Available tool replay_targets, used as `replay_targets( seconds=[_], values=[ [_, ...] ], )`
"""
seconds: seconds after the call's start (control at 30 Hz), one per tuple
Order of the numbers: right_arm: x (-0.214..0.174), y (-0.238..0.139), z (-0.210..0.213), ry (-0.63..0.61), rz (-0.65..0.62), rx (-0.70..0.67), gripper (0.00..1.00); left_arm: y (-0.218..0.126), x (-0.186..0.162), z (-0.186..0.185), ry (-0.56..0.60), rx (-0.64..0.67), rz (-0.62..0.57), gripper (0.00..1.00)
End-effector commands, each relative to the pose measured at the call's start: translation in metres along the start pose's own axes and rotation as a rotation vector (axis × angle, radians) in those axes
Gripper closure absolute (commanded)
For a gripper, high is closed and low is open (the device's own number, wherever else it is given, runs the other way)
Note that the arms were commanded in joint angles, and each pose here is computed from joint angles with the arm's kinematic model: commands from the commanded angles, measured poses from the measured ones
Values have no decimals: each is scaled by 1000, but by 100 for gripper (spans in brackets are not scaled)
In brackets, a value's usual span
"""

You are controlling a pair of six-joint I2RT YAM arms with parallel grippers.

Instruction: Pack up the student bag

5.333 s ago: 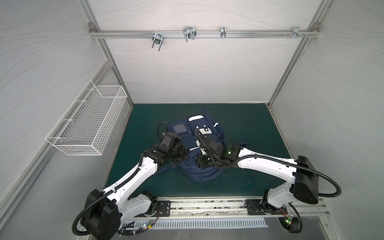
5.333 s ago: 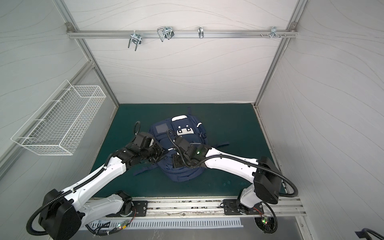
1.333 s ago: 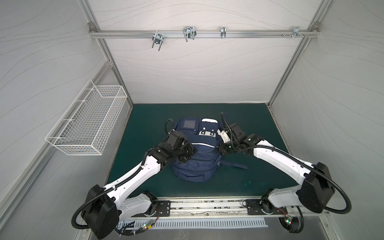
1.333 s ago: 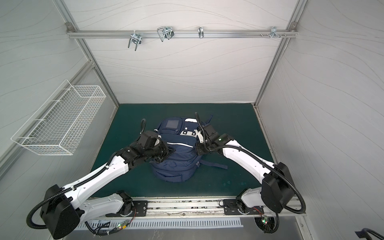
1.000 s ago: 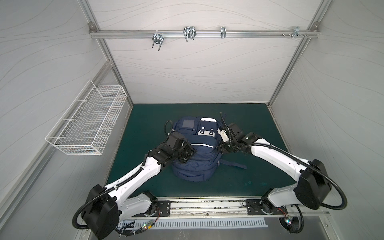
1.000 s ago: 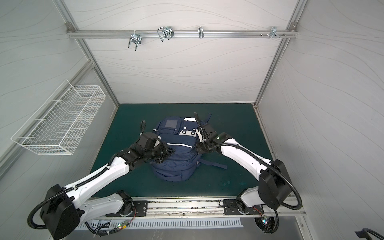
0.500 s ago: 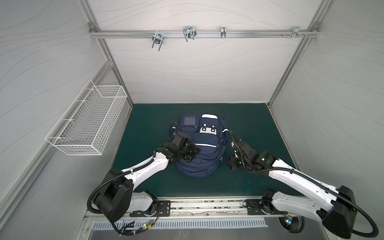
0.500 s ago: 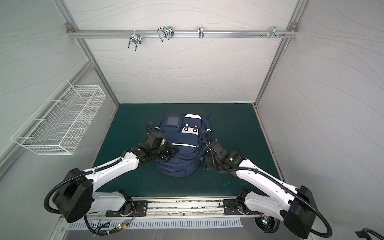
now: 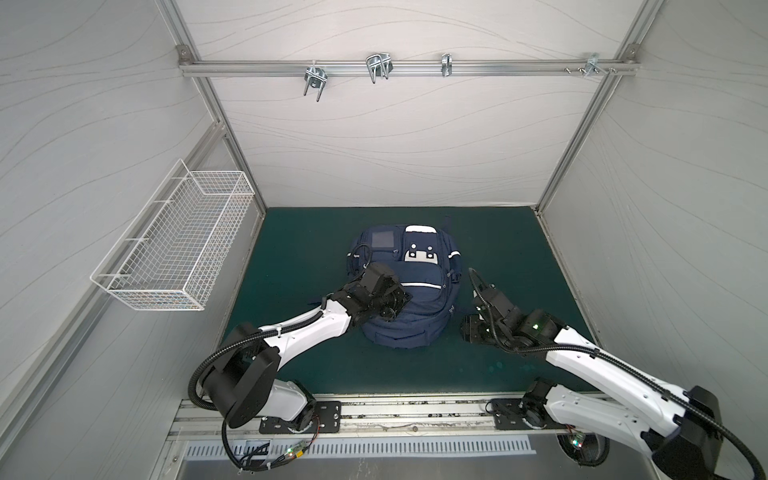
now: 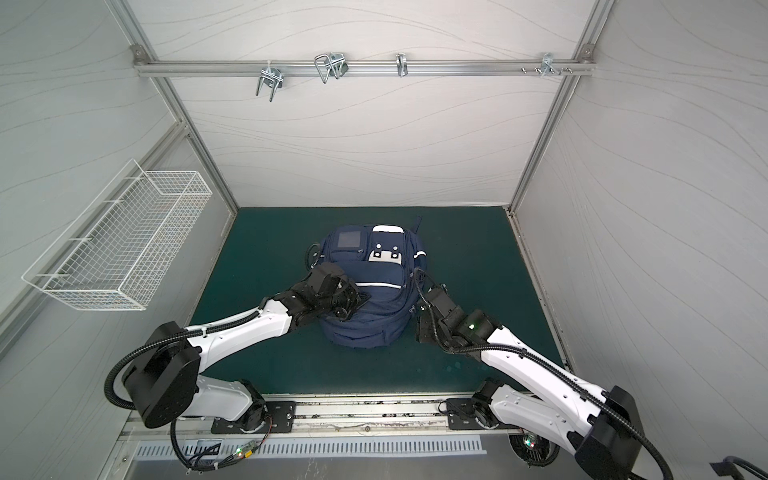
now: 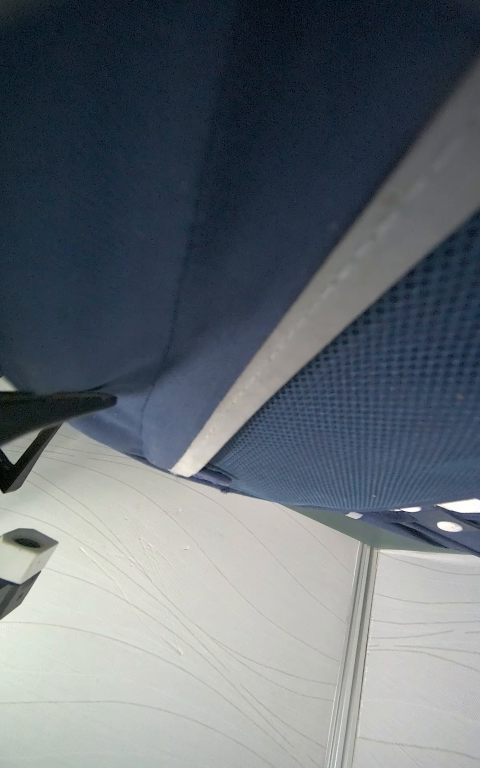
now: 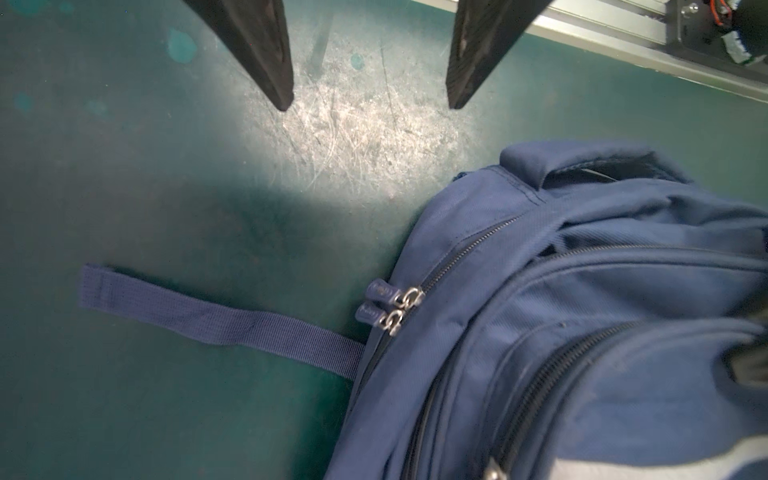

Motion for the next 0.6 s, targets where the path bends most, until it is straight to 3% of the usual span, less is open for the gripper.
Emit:
replay_targets(
  seconds=[0.0, 0.13, 0.2, 0.27, 0.33, 0.47, 0.5, 0.57],
  values=[
    [2, -9, -5, 27, -16, -19, 39, -8, -2, -19, 28, -82, 2, 100],
    [4, -16, -5, 24, -31, -8, 39, -9, -7, -19, 59, -96, 37, 97],
    [7, -23, -3, 15, -56, 18, 38, -15, -10, -23, 98, -98, 41, 71],
    [11, -33, -1, 12, -95, 41, 35, -25, -12, -27, 135, -97, 29, 54],
    [17, -45, 1, 6, -141, 70, 32, -38, -12, -32, 170, -105, 5, 42],
    [34, -73, 3, 15, -305, 74, 27, -72, -8, -51, 333, -107, -91, 29],
    [38, -80, 0, 37, -358, 51, 24, -80, -7, -57, 383, -109, -112, 6],
    [43, -88, -3, 48, -457, 50, 17, -101, -3, -73, 525, -75, -160, 1]
  ],
)
Point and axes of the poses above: each gripper's point midway between its finger pads, its own y axis out along the fingers, its own z axis along the line the jaws close on, x = y × z, the point moved 10 cm from there along -y, back along the fingers, and after that the axes turned 11 degrees about y, right-handed, at the moved point
